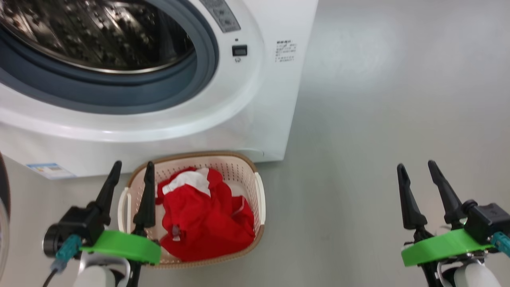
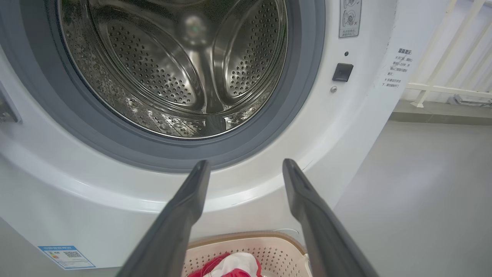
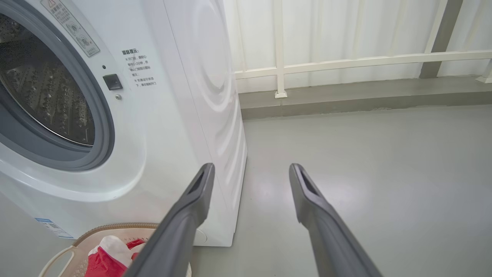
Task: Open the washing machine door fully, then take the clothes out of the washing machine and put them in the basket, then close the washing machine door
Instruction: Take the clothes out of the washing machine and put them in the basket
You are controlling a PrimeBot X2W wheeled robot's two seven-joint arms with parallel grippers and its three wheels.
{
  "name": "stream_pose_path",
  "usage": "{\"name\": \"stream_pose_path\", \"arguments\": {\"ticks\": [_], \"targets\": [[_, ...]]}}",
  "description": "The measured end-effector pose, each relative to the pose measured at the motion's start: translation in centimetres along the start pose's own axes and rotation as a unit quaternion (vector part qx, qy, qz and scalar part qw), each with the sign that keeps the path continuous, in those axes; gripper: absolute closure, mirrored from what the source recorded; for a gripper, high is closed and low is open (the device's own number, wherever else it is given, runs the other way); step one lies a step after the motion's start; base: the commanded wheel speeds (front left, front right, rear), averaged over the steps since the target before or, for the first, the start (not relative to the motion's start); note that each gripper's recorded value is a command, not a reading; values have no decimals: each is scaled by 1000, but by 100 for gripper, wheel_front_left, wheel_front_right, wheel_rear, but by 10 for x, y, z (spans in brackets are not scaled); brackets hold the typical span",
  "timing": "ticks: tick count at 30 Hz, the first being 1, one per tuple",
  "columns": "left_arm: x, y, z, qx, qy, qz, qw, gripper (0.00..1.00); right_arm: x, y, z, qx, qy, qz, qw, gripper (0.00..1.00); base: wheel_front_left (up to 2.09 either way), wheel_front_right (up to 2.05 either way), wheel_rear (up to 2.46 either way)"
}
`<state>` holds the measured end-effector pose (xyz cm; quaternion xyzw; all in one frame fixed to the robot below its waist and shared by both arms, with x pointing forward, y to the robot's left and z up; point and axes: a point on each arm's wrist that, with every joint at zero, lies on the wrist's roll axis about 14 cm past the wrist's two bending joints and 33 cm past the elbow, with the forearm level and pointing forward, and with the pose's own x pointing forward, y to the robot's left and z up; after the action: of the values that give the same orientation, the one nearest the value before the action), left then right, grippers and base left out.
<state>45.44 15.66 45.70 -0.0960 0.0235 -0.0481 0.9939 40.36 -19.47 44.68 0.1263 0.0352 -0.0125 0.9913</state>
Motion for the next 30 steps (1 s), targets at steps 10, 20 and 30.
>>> {"name": "stream_pose_path", "arguments": {"ticks": [10, 20, 30], "targets": [[-41, 4, 29, 14, -39, 10, 999, 0, -29, -1, 14, -1, -16, -2, 1000, 0, 0, 0, 0], [-73, 14, 32, 22, -43, 29, 998, 0, -49, -10, 15, -1, -16, -15, 1000, 0, 0, 0, 0], [-75, 16, 37, 24, -51, 31, 998, 0, -48, -9, 18, 2, -23, -15, 1000, 0, 0, 0, 0]]}}
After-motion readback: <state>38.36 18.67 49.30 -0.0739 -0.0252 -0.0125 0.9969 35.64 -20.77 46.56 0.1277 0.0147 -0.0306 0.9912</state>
